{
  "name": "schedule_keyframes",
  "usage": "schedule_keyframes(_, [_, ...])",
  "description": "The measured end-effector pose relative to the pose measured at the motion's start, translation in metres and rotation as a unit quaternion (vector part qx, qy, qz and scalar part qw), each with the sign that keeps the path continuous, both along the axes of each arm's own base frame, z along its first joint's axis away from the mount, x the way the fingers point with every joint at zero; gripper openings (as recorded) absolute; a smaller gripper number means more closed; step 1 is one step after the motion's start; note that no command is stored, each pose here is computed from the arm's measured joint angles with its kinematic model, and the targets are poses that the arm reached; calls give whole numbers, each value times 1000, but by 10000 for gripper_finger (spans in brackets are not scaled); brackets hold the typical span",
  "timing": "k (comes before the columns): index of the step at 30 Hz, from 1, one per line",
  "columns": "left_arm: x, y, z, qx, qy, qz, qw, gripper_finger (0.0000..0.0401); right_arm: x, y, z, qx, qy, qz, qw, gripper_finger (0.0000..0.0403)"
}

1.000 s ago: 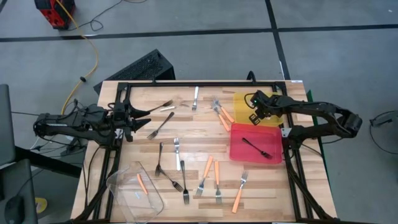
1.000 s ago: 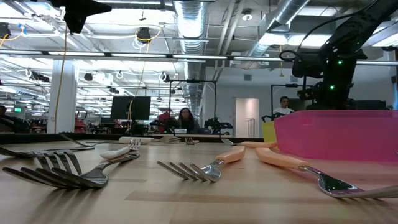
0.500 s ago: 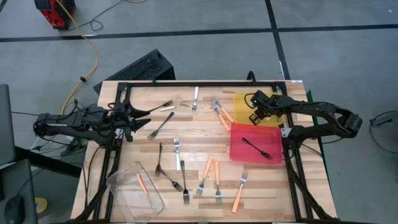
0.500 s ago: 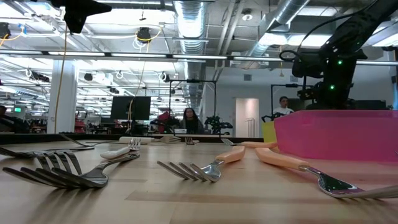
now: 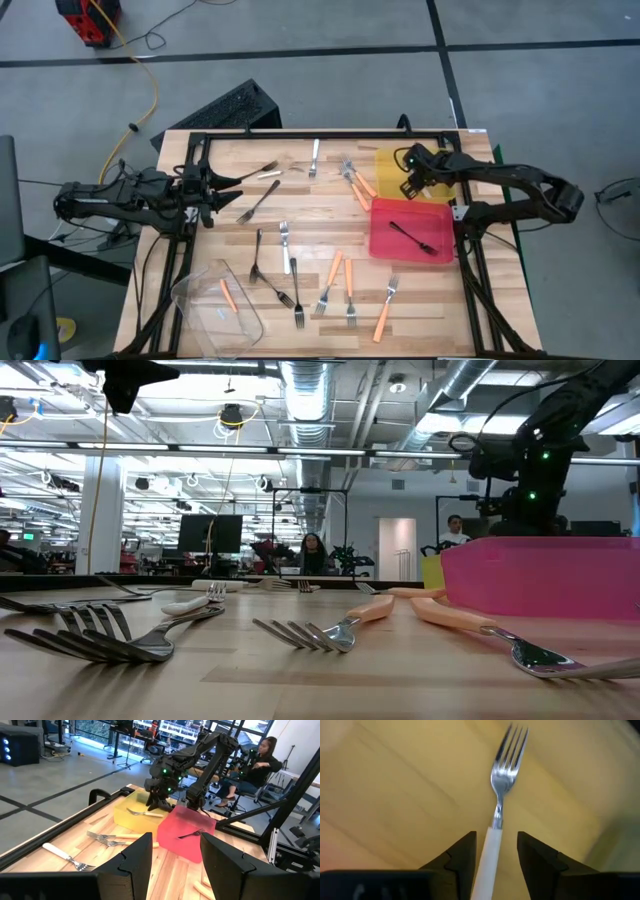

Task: Sort silverware by color (type)
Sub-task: Put the orange fork into the transparent bin

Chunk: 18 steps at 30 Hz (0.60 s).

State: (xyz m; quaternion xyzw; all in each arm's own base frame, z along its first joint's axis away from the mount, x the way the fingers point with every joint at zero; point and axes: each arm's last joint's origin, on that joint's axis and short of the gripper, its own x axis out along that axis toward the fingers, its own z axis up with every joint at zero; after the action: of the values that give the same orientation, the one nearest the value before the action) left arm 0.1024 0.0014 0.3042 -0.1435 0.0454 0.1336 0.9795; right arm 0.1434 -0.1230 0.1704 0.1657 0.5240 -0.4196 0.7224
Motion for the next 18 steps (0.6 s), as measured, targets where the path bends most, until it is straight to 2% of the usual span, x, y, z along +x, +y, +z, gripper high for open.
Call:
schedule_keyframes(5, [0,0,0,0,0,0,1000,151,6,-2,35,-32,-43,4,999,162])
schedule_keyframes(8, [0,0,0,-2,-1,0,1000,151,13,1,63,-34,-110,23,993,161])
schedule_keyframes(11, [0,0,0,-3,-1,1,1000,151,24,12,86,-31,-186,64,980,159])
schedule_keyframes(18, [0,0,0,-6,-2,1,1000,151,62,51,101,-23,-271,152,950,128])
